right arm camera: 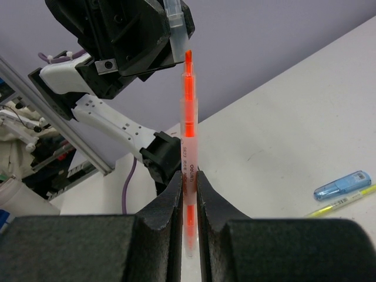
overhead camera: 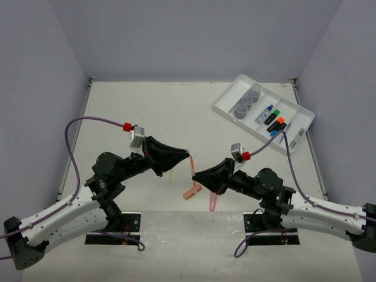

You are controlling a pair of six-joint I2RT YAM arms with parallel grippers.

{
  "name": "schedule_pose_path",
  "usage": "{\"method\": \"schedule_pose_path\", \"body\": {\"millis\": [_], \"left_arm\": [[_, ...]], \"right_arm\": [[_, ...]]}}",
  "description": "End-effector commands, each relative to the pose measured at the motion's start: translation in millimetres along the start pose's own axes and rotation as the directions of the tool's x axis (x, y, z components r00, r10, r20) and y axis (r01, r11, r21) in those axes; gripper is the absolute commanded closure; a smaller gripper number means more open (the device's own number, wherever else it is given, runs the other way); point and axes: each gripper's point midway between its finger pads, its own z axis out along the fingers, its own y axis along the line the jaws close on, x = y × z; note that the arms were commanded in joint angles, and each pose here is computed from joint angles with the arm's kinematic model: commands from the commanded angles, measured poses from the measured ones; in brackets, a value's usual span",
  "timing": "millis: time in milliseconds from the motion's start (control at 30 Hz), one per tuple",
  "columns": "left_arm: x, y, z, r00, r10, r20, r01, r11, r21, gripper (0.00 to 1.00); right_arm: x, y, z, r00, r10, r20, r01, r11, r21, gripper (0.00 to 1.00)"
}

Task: Sort the stationery into containers
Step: Close the pen cap on the pen.

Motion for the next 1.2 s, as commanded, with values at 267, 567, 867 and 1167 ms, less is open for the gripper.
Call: {"method": "schedule_pose_path", "body": {"millis": [267,567,867,1167], "left_arm": [[-36.3,-14.8,5.4,0.996,0.028,0.089,-0.031,0.999,0.03,1.0],[-39.7,-16.4,7.4,0.995,0.028,0.095,-0.031,0.999,0.034,1.0],[-34.4,-17.2,9.7,0.997,0.013,0.082,-0.018,0.998,0.053,1.0],[-34.0,-20.9,12.2,0.997,0.01,0.074,-0.016,0.997,0.076,1.0]], "right_arm": [[-23.0,21.2,5.7,0.999,-0.016,0.052,0.019,0.998,-0.06,1.0],[-24.7,21.9,4.2,0.998,-0.015,0.062,0.018,0.998,-0.055,1.0],[-36.9,22.1,3.4,0.995,-0.038,0.089,0.041,0.999,-0.036,1.0],[-42.8,19.4,5.3,0.994,-0.048,0.1,0.05,0.999,-0.01,1.0]]}}
